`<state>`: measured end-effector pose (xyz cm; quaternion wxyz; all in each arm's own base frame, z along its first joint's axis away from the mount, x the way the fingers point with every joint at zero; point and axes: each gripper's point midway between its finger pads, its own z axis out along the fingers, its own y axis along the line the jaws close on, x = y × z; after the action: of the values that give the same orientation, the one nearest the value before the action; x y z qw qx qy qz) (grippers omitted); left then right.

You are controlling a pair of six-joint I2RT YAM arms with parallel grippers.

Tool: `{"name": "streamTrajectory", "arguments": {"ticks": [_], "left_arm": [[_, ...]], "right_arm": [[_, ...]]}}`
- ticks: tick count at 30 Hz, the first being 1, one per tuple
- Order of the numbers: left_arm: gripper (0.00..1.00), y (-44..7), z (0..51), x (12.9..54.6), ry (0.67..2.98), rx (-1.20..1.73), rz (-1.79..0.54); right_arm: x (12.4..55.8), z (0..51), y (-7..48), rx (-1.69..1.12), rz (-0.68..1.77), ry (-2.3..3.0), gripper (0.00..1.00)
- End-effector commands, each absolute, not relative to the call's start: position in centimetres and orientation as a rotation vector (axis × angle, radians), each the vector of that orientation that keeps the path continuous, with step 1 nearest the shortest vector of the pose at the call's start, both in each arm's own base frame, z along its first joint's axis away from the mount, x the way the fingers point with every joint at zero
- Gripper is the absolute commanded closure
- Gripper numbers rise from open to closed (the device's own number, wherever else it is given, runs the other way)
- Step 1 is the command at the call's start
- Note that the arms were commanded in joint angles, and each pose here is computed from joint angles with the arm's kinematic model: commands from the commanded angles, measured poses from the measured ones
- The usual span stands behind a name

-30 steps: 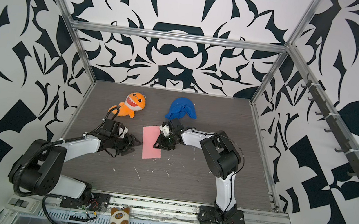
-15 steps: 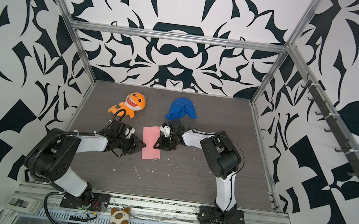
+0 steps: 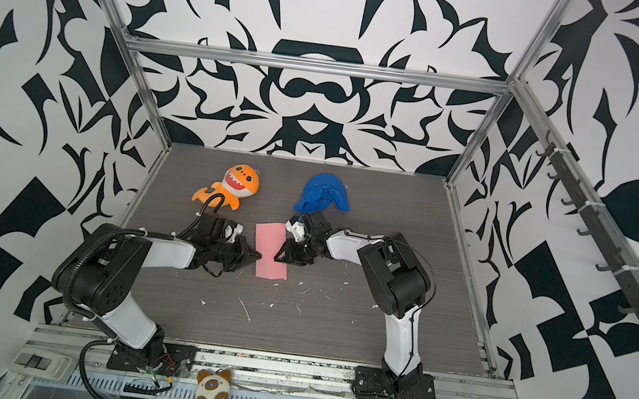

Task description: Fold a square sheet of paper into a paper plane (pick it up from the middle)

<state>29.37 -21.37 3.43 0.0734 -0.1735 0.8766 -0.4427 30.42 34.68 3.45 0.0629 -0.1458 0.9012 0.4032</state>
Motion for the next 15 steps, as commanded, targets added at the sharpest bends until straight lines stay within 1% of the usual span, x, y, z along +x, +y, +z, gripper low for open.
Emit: {"name": "streamTrajectory", "arguments": {"ticks": [1, 4, 6, 9, 12, 15], "left_arm": [[0.96, -21.6, 3.7, 29.6, 2.643, -0.550, -1.334], [0.99, -21.3, 3.3, 29.4, 2.684, -0.606, -1.296], [1.00, -21.1, 3.2, 29.3, 2.712, -0.650, -1.276], [1.00, -21.2, 3.6, 29.4, 2.721, -0.693, -1.277], [1.00, -21.2, 3.7, 29.5, 2.741, -0.734, -1.269], [1.00, -21.3, 3.8, 29.6, 2.748, -0.776, -1.275]], "right_arm": [[31.6, 7.0, 35.0, -0.574, 1.194, 2.558, 0.64], [31.4, 9.0, 34.5, -0.671, 1.133, 2.410, 0.58], [31.0, 10.0, 34.1, -0.737, 1.025, 2.307, 0.53], [30.0, 10.4, 33.9, -0.840, 0.841, 2.214, 0.49], [28.8, 10.4, 34.5, -0.954, 0.675, 2.136, 0.46], [27.5, 10.6, 35.7, -1.060, 0.553, 2.044, 0.45]]}}
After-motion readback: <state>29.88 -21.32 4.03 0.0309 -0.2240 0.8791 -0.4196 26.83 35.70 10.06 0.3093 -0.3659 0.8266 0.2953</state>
